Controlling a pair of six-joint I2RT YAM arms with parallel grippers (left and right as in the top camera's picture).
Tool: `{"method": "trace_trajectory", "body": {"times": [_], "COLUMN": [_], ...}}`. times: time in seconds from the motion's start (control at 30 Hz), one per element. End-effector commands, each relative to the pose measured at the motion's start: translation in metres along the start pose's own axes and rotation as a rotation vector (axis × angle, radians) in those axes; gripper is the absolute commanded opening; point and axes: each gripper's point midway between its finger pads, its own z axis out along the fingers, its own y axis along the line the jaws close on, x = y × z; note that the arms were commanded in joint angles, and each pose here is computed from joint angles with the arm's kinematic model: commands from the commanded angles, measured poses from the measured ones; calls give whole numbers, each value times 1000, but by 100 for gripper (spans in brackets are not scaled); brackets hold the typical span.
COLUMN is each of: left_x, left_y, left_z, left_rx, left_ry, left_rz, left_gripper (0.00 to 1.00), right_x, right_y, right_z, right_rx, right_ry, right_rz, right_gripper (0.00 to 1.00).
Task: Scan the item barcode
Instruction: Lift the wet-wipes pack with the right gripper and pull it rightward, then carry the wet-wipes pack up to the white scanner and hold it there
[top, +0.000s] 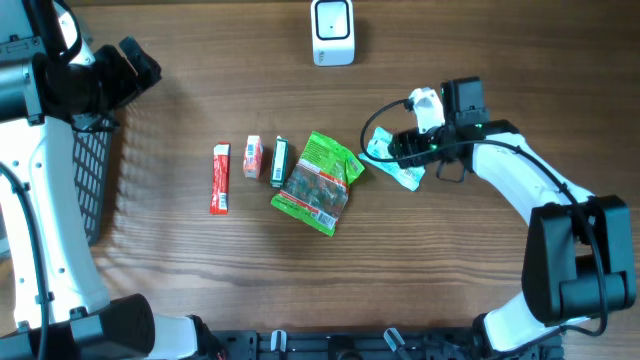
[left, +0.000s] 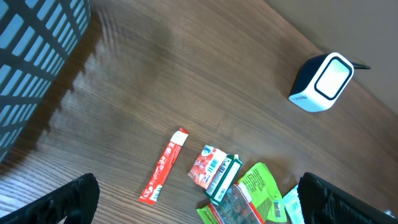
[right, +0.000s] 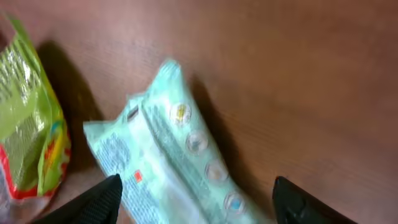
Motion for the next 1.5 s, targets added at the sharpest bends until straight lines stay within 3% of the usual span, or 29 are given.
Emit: {"method": "trace_trajectory", "body": {"times": [0.0,0.1,0.23,0.37,0.47,0.5,0.63,0.8,0.83,1.0,1.1,1.2,1.23,1.33,1.37,1.4,1.47], "left_x": [1,1,1,1,1,1,1,1,1,1,1,1,1,1,1,1,1], "left_y": [-1,-1,-1,-1,-1,-1,-1,-1,-1,-1,-1,-1,-1,-1,-1,-1,-1], "left_z": [2,2,2,2,2,2,2,2,2,2,2,2,2,2,2,2,2], "left_rx": [9,9,9,9,9,9,9,9,9,9,9,9,9,9,9,9,9], "left_ry": [9,9,9,9,9,9,9,9,9,9,9,9,9,9,9,9,9], "left_rz": [-3,-2,-2,-2,-3,-3,-2,-2,-2,-3,-2,-3,-2,-2,-2,-2,-3], "left_gripper": [100,100,100,100,100,100,100,100,100,100,100,100,100,100,100,100,100], "right_x": [22,37,44,27,11,6,-1,4,8,22,23,24,24,23,25,26,18], "right_y": [6,9,34,27,24,21,5,17,14,7,5,7,9,19,18,15,13], "right_z": [3,2,-14,-29,-30,-29,-22,-1,5,28,35,36,36,30,29,27,14], "right_rx": [-45,-56,-171,-111,-102,-97,-81,-211,-204,-197,-197,-209,-219,-283,-282,-280,-319], "right_ry": [82,144,186,120,58,36,5,15,32,55,58,64,62,61,67,67,34], "right_rz": [52,73,103,70,51,53,115,58,68,81,117,136,137,147,155,165,198], "right_gripper": [78,75,63,64,80,80,80,74,68,66,57,28,22,22,19,5,4]}}
